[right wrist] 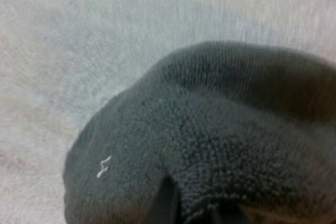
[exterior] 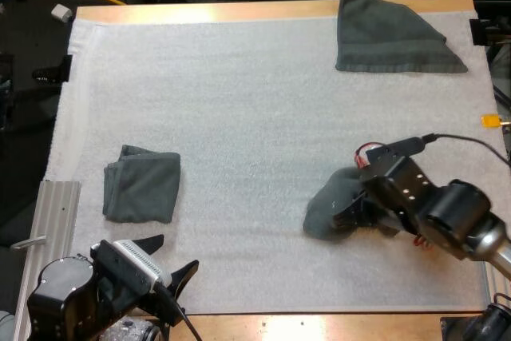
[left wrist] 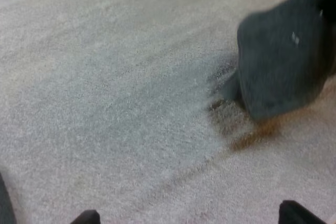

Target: Pick towel from pile, fold and stack

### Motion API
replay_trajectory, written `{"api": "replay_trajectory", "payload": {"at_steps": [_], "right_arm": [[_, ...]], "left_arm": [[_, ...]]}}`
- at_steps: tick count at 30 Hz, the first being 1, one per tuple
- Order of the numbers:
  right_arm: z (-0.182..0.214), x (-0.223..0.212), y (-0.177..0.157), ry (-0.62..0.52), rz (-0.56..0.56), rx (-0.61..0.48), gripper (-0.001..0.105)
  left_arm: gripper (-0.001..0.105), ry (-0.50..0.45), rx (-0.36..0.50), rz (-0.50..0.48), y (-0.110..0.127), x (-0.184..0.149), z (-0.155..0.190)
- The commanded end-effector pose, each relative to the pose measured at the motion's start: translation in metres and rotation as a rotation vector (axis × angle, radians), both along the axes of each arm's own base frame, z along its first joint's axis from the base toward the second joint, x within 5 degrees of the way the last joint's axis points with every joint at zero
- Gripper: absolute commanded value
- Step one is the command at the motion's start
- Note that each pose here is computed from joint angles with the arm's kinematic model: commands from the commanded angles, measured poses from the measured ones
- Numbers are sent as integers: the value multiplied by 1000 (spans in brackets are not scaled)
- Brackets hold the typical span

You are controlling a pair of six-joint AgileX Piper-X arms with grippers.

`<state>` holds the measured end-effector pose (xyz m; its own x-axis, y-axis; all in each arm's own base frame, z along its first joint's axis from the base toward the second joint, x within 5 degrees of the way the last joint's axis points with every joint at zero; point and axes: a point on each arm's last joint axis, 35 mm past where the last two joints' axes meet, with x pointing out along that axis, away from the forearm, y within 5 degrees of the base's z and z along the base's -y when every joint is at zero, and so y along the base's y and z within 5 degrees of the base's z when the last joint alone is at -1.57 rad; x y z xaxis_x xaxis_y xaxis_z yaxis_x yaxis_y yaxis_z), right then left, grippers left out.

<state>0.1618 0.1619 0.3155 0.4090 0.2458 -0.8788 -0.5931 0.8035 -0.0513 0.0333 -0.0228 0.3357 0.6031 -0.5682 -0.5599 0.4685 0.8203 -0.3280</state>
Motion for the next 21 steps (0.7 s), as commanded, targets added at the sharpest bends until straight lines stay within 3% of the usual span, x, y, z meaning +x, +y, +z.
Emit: {"api": "replay_trajectory", "payload": {"at_steps": [1,7,15,17,21], "right_arm": [[-25,3,5,47,-39,-6,0],[-43,26,30,14,-20,36,0],[-61,85,70,-61,-125,185,4],[-63,94,72,-53,-146,198,18],[-60,103,75,-55,-154,229,67]], "left_arm": [[65,-16,-9,-13,-1,2,3],[65,-8,-14,-9,0,0,2],[65,-5,-16,-10,-1,1,3],[65,-8,-18,-11,-1,1,4],[65,-15,-19,-10,-1,0,4]]}}
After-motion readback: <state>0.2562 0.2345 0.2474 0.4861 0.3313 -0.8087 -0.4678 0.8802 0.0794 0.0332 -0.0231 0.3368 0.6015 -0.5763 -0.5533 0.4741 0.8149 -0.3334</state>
